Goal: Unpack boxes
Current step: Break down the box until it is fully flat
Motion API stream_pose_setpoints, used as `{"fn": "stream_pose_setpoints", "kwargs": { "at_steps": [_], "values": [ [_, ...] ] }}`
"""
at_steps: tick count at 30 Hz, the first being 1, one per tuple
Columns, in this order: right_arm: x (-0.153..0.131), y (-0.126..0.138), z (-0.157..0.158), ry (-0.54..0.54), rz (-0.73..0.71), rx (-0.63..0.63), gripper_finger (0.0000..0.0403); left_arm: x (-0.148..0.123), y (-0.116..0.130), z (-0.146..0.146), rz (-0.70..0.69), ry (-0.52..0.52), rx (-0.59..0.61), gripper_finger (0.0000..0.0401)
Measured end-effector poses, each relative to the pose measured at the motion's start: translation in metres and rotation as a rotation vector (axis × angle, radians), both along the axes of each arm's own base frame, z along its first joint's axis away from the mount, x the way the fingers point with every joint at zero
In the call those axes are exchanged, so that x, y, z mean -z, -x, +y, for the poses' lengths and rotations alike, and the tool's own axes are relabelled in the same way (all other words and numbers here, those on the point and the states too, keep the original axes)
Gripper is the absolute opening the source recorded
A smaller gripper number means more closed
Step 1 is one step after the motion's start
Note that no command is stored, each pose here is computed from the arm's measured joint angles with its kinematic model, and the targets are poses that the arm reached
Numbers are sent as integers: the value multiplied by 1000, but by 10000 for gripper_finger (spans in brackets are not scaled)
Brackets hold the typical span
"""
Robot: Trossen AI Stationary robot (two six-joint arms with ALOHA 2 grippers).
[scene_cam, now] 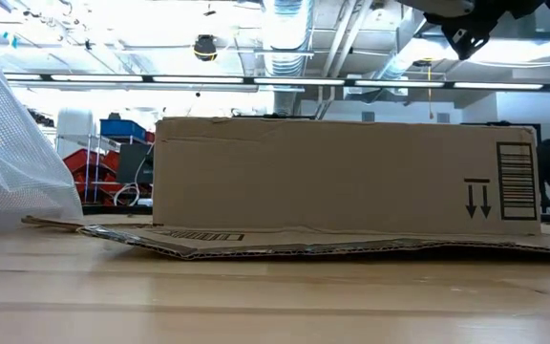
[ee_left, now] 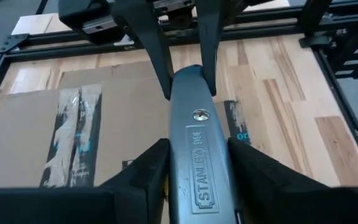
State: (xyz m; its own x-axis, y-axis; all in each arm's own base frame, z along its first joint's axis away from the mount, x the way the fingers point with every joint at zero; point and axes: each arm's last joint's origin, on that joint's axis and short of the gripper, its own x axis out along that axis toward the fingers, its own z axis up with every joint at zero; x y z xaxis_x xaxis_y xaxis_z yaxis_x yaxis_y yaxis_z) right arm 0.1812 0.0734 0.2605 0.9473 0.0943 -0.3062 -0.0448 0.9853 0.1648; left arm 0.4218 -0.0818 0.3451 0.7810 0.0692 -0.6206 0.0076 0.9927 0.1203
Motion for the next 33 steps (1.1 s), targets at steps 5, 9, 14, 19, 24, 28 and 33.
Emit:
{"fn": "stream_pose_setpoints", "kwargs": {
  "at_steps": [5,9,14,19,24,28,33],
  "values": [
    [-4,0,0,-3,2,-1,98,-3,1,1,-12,5,-11,126],
    [-34,6,-3,-25,-25,10,175,-26,13,5,-71,10,-33,126],
    [-70,30,-10,-1,48,-21,251,-56,49,12,-65,-27,-111,126],
    [-77,44,-19,16,49,52,258,-70,83,13,-122,-11,-168,126],
    [-73,26,-17,120,-243,127,258,-59,89,6,-330,42,-116,126],
    [-80,11,-16,114,-466,117,258,-44,88,5,-466,96,-72,126],
    [-77,-10,-12,108,-437,92,259,-43,88,6,-473,83,-62,126]
  ]
}}
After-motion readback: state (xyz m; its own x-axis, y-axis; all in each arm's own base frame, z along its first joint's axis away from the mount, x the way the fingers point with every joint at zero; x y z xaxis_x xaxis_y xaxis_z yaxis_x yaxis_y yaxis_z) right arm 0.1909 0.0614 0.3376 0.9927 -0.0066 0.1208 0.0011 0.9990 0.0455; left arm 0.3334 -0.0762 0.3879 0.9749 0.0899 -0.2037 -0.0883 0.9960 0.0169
